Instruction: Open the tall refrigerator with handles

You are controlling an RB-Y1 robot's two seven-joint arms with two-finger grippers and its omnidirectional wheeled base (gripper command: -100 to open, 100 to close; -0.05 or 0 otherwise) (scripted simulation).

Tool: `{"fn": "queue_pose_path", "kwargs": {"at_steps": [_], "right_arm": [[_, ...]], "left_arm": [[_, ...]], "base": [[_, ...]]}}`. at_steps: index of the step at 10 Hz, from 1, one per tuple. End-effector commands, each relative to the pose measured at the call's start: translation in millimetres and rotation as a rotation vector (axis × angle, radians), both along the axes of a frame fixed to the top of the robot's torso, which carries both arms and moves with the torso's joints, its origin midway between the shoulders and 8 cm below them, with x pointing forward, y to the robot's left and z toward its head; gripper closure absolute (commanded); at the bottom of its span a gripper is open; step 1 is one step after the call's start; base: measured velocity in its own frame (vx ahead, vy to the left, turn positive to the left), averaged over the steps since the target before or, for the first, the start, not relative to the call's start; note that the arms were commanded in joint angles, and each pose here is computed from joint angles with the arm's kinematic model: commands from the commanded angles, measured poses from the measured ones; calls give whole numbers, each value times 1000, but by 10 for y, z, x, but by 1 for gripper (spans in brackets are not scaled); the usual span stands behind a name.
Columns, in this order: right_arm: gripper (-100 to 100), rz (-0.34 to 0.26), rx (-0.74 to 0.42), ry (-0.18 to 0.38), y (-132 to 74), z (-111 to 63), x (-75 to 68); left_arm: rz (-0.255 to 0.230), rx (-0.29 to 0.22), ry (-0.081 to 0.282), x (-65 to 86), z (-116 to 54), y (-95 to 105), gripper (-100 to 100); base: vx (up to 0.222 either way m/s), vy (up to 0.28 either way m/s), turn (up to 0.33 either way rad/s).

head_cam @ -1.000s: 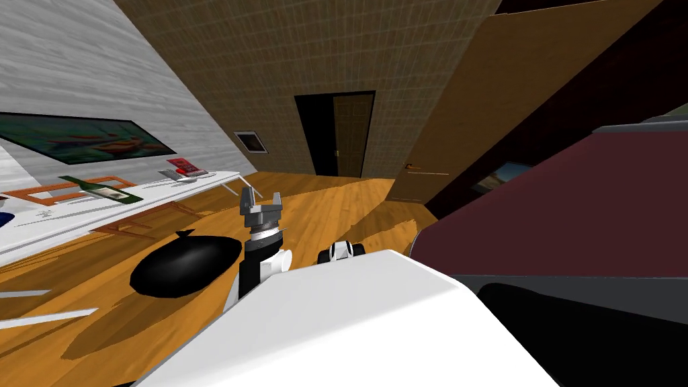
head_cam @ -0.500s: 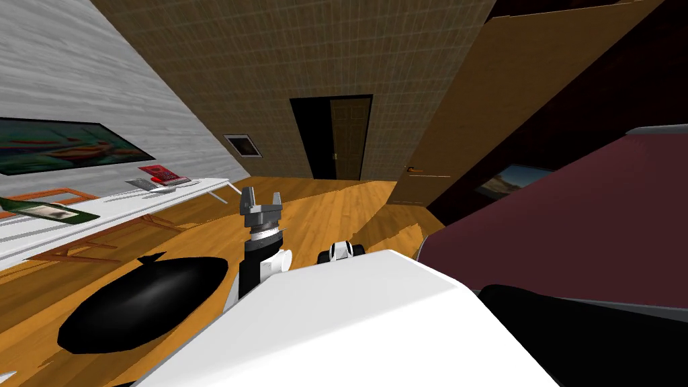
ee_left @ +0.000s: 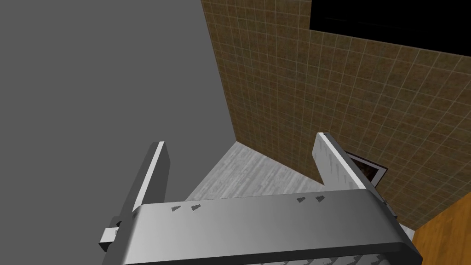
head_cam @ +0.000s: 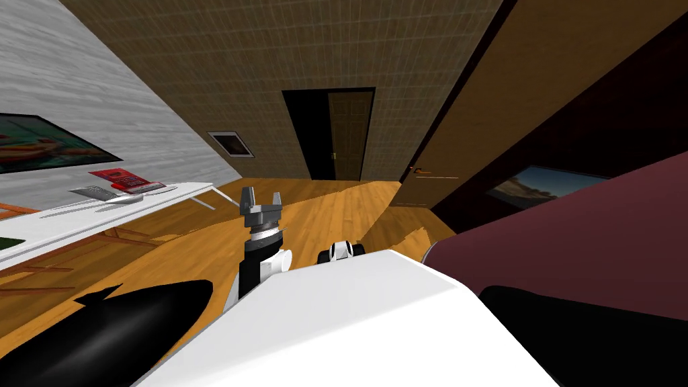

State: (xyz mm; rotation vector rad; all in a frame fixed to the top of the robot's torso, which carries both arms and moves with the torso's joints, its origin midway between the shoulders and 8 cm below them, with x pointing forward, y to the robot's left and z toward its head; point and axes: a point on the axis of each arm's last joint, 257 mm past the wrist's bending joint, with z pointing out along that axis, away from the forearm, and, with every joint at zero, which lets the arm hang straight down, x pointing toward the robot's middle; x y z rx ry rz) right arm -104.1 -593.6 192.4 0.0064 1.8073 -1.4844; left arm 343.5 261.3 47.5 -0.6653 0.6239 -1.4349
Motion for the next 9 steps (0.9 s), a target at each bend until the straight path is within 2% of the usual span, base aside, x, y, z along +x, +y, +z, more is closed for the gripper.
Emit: {"fn": "queue_pose_path", "kwargs": {"at_steps": [1, 2, 4, 5, 7, 8, 9], "right_arm": [[100, -53, 3, 4, -64, -20, -191], [100, -29, -10, -3, -49, 33, -93], [100, -71, -10, -6, -131, 35, -248], [100, -71, -10, -6, -131, 35, -248], [100, -110, -6, -5, -201, 20, -398], [-100, -82, -9, -7, -135, 213, -241], [-100, -78, -11, -7, -119, 277, -213]], "left_arm": [[0, 0, 0, 0, 0, 0, 0], [0, 0, 0, 0, -1, 0, 0], [0, 0, 0, 0, 0, 0, 0], [0, 0, 0, 0, -1, 1, 0], [0, 0, 0, 0, 0, 0, 0], [0, 0, 0, 0, 0, 0, 0], [0, 0, 0, 0, 0, 0, 0]], "base": [[330, 114, -67], [161, 60, -25], [240, 17, -116], [259, 11, -59], [283, 8, -103], [128, 13, -137], [-34, -21, -52]]}}
